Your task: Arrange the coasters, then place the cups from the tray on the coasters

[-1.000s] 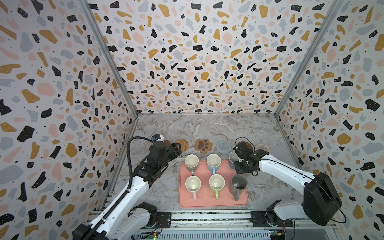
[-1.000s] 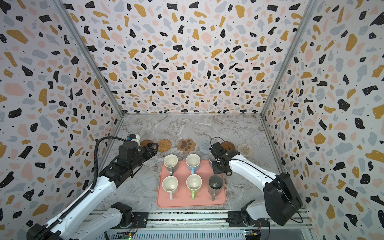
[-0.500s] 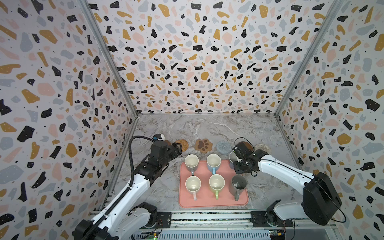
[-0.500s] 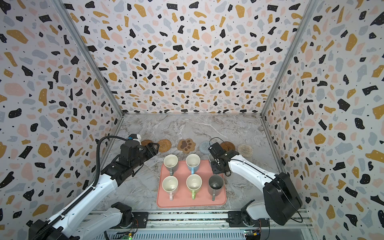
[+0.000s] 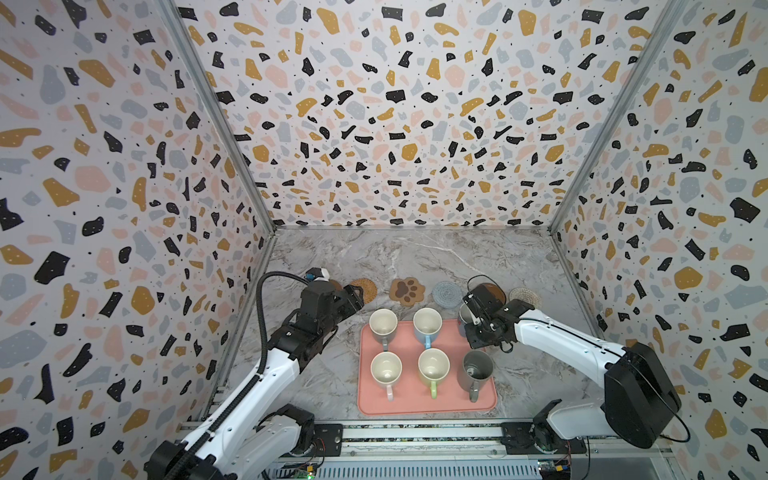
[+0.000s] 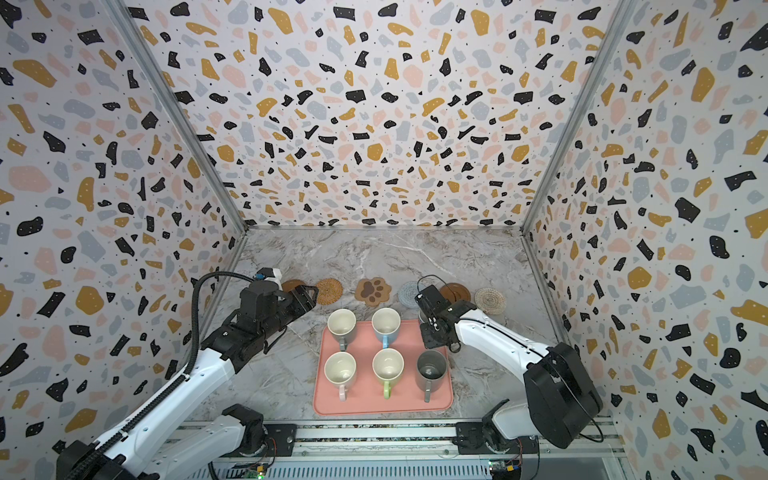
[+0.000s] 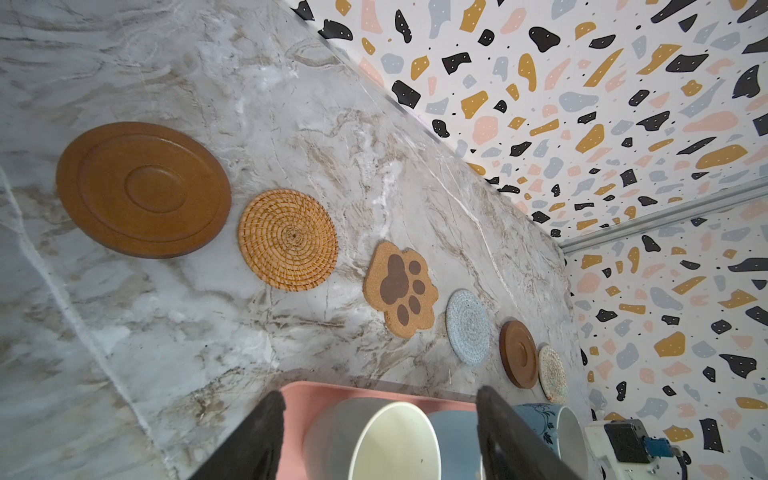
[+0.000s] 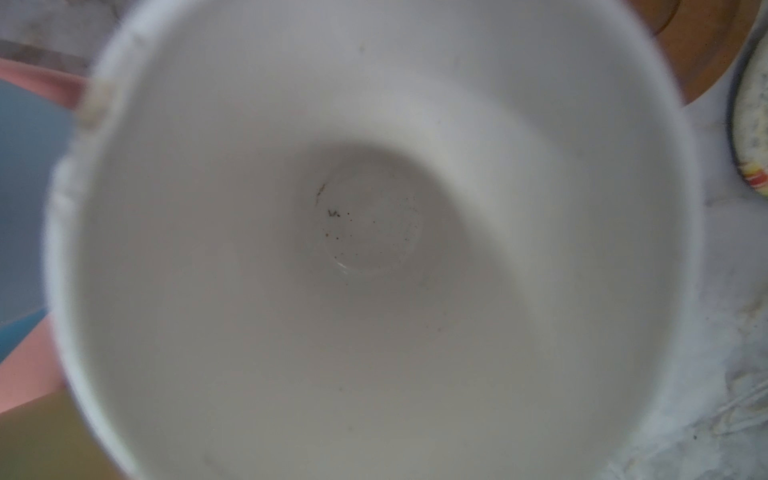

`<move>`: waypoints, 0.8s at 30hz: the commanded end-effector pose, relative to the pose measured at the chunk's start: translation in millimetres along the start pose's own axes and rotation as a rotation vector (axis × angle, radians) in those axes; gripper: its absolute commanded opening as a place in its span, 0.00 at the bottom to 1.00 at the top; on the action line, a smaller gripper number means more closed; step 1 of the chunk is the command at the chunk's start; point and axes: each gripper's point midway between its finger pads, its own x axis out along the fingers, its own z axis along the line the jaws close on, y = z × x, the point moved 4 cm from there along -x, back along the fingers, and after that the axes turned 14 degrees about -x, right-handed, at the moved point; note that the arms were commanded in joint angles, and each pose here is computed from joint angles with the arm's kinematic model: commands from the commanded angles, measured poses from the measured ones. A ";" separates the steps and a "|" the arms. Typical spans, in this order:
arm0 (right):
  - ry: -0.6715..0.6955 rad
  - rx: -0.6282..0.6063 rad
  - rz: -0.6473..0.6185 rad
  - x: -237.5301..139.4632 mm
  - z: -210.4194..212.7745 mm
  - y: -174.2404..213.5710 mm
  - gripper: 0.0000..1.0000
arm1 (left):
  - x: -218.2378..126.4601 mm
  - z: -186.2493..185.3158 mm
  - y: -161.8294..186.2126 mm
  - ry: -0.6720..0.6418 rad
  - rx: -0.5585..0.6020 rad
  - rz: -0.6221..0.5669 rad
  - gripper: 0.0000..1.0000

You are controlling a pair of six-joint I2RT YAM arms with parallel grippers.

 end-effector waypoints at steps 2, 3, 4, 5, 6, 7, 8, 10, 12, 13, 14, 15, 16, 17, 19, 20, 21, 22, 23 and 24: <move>0.017 -0.008 -0.001 -2.2 -2.2 0.7 0.14 | -7.7 -13.9 -11.2 0.044 -0.011 -0.040 0.74; 0.019 -0.007 -0.001 -2.6 -2.6 0.4 0.14 | -7.6 -13.6 -11.0 0.043 -0.010 -0.039 0.74; 0.023 -0.009 -0.002 -3.1 -3.2 0.1 0.13 | -7.4 -13.4 -10.7 0.043 -0.010 -0.039 0.74; 0.024 -0.010 -0.005 -3.7 -3.2 -0.5 0.13 | -7.3 -13.2 -10.6 0.042 -0.009 -0.039 0.74; 0.025 -0.011 -0.007 -4.3 -3.3 -1.2 0.13 | -7.3 -13.2 -10.3 0.041 -0.010 -0.037 0.74; 0.026 -0.012 -0.010 -4.7 -3.4 -2.3 0.13 | -7.4 -12.7 -10.8 0.040 -0.010 -0.039 0.74; 0.026 -0.012 -0.011 -5.1 -3.5 -2.6 0.13 | -7.3 -12.5 -10.3 0.039 -0.010 -0.038 0.74; 0.030 -0.013 -0.011 -5.6 -4.2 -3.8 0.13 | -7.4 -12.2 -10.3 0.039 -0.009 -0.038 0.74; 0.031 -0.014 -0.014 -6.5 -4.4 -5.1 0.13 | -7.9 -12.6 -10.6 0.041 -0.010 -0.040 0.74; 0.031 -0.015 -0.017 -7.0 -4.4 -6.0 0.13 | -7.9 -12.5 -10.7 0.040 -0.010 -0.041 0.74; 0.032 -0.016 -0.020 -7.6 -4.2 -6.9 0.13 | -8.0 -12.5 -10.8 0.040 -0.010 -0.041 0.74; 0.033 -0.016 -0.023 -8.2 -4.6 -7.9 0.12 | -8.1 -12.7 -11.0 0.040 -0.010 -0.042 0.74; 0.033 -0.016 -0.026 -8.8 -4.6 -8.8 0.12 | -8.1 -12.5 -10.9 0.040 -0.011 -0.042 0.74; 0.033 -0.018 -0.028 -9.2 -4.5 -9.7 0.12 | -7.9 -12.6 -10.5 0.041 -0.009 -0.040 0.74; 0.034 -0.019 -0.033 -10.4 -4.4 -12.1 0.12 | -7.9 -12.7 -10.4 0.041 -0.010 -0.039 0.74; 0.035 -0.019 -0.036 -11.2 -4.8 -13.4 0.12 | -7.7 -12.3 -10.6 0.040 -0.010 -0.040 0.74; 0.036 -0.019 -0.038 -11.7 -4.9 -14.6 0.12 | -7.8 -13.3 -10.6 0.043 -0.010 -0.039 0.74; 0.036 -0.020 -0.042 -12.6 -4.8 -16.0 0.12 | -7.8 -13.3 -10.9 0.042 -0.010 -0.040 0.74; 0.036 -0.022 -0.043 -13.2 -4.7 -17.1 0.12 | -7.8 -13.3 -10.8 0.043 -0.010 -0.040 0.74; 0.036 -0.025 -0.047 -14.3 -4.5 -18.9 0.12 | -7.9 -13.7 -10.8 0.044 -0.009 -0.040 0.74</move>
